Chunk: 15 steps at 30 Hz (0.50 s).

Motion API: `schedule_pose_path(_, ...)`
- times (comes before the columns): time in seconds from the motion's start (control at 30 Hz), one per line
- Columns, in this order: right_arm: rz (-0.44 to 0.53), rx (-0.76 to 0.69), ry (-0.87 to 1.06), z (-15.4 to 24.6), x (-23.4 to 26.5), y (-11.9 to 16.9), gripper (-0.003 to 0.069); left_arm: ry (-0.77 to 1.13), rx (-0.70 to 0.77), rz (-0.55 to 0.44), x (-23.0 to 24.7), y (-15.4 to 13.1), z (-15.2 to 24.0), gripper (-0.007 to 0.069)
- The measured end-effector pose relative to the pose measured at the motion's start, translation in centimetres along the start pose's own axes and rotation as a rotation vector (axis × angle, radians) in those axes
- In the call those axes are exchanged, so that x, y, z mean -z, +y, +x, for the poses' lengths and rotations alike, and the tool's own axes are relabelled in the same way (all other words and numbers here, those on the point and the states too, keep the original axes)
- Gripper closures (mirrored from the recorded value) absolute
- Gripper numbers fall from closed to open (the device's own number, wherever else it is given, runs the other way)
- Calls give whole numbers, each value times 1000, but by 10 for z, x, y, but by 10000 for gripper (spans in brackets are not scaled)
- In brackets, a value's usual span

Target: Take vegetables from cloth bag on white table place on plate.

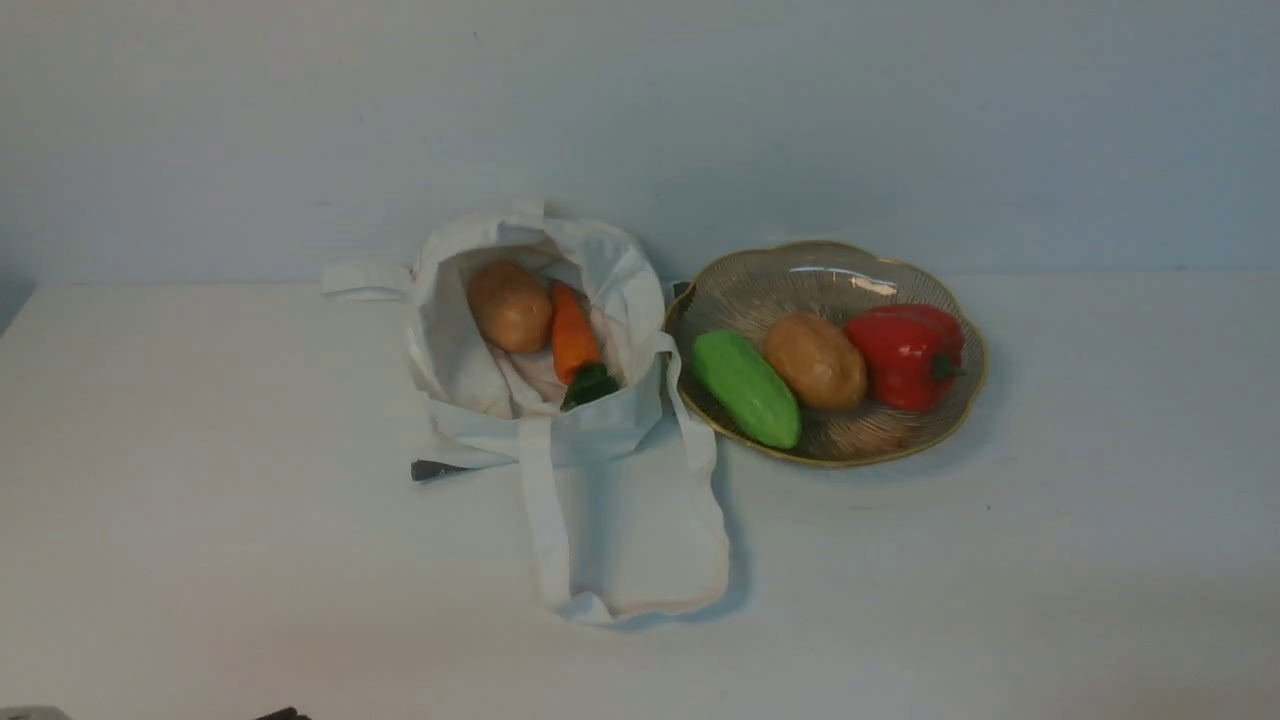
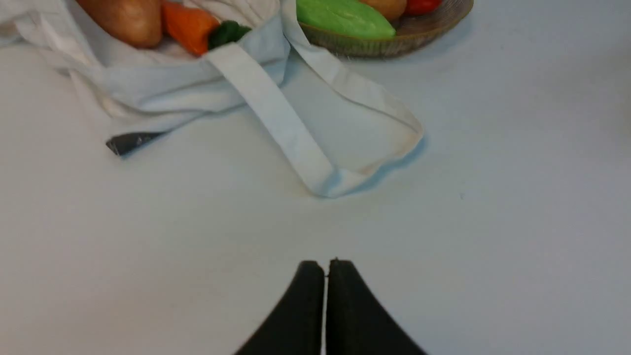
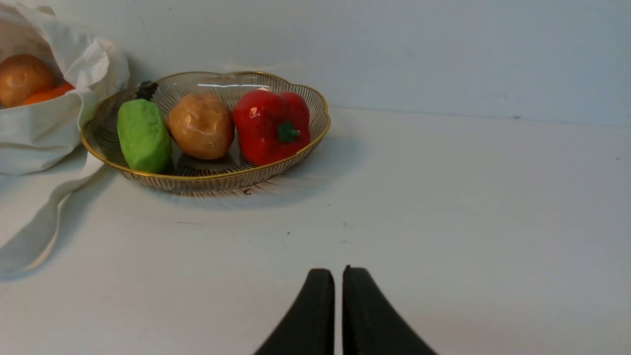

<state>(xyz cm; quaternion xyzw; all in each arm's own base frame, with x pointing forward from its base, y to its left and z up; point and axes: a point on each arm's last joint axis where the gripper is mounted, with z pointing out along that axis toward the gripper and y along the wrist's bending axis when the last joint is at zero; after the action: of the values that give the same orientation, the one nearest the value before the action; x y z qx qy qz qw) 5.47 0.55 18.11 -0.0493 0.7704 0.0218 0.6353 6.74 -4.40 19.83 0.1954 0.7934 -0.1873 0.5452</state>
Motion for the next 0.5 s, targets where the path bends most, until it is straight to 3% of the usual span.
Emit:
schedule_pose_path(0.17,0,0,0,0,0,0,637,-94,-20,-127,13,12,10,630)
schedule_pose_path(0.3,0,0,0,0,0,0,637,-146,45,-357,21,23,22,630)
schedule_pose_path(0.5,0,0,0,0,0,0,637,-145,81,-501,25,31,28,630)
